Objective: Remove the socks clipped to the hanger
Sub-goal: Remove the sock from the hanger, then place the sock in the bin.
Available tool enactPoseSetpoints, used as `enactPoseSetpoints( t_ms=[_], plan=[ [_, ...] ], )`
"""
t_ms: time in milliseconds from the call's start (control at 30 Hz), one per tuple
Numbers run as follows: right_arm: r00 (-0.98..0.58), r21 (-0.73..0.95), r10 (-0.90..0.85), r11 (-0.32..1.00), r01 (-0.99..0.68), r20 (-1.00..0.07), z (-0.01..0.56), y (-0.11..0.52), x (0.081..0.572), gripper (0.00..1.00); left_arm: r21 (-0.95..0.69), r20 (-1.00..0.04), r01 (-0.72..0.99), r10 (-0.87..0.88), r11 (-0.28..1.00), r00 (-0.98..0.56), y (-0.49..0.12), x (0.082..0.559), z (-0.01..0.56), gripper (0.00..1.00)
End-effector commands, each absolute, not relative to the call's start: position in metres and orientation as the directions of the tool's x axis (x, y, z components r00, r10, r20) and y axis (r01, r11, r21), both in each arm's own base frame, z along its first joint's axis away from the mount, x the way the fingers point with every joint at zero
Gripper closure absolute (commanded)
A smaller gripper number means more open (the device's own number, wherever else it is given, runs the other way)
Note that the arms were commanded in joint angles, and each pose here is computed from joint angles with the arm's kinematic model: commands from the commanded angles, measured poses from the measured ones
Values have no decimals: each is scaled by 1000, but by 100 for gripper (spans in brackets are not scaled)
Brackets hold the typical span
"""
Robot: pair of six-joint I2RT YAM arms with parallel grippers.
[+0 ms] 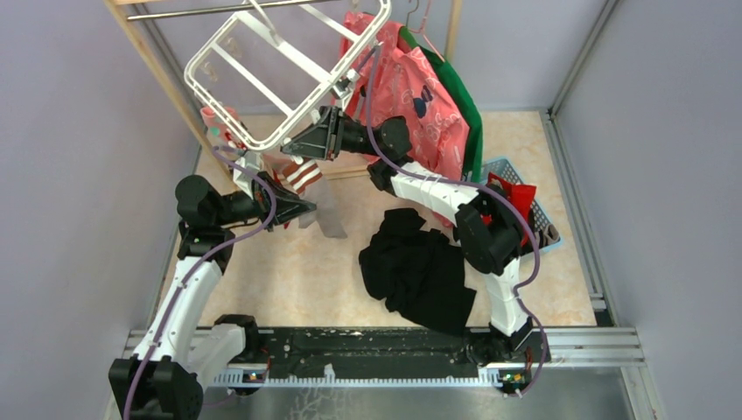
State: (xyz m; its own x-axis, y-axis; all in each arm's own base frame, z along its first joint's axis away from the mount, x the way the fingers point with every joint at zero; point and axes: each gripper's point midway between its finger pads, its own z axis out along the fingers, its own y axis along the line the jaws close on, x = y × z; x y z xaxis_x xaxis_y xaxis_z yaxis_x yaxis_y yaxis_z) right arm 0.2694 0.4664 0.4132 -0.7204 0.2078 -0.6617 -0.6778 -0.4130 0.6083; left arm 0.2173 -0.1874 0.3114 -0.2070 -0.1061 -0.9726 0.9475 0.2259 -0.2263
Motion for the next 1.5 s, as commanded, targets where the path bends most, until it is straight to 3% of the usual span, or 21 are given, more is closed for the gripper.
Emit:
enactPoseSetpoints(
  t_ms=[0,100,333,500,667,867,1067,1467],
  plan=[
    [-670,525,279,-447,-724,-687,450,455,264,96,-187,-981,959,-92,214,-171,-186,212,310,100],
    [-663,525,289,-429,-735,-691,449,453,270,96,-182,-982,959,-87,217,-167,-186,212,309,100],
    [-648,553,306,-346,-758,-697,440,443,293,81,-138,-990,964,-47,229,-131,-184,211,298,100],
    [-650,579,302,-298,-759,-697,429,438,305,64,-122,-992,968,-12,217,-122,-183,207,287,100],
    [-654,610,284,-233,-757,-701,411,429,314,38,-105,-994,974,10,200,-109,-182,201,283,100],
    [-620,611,257,-126,-782,-741,384,411,315,22,-97,-995,980,9,174,-100,-183,195,289,100],
    [-543,548,199,-32,-836,-816,350,390,300,17,-97,-995,980,3,173,-99,-184,195,298,100],
    [-428,437,129,45,-898,-894,280,341,260,20,-110,-994,977,-10,184,-110,-184,199,318,100]
  ],
)
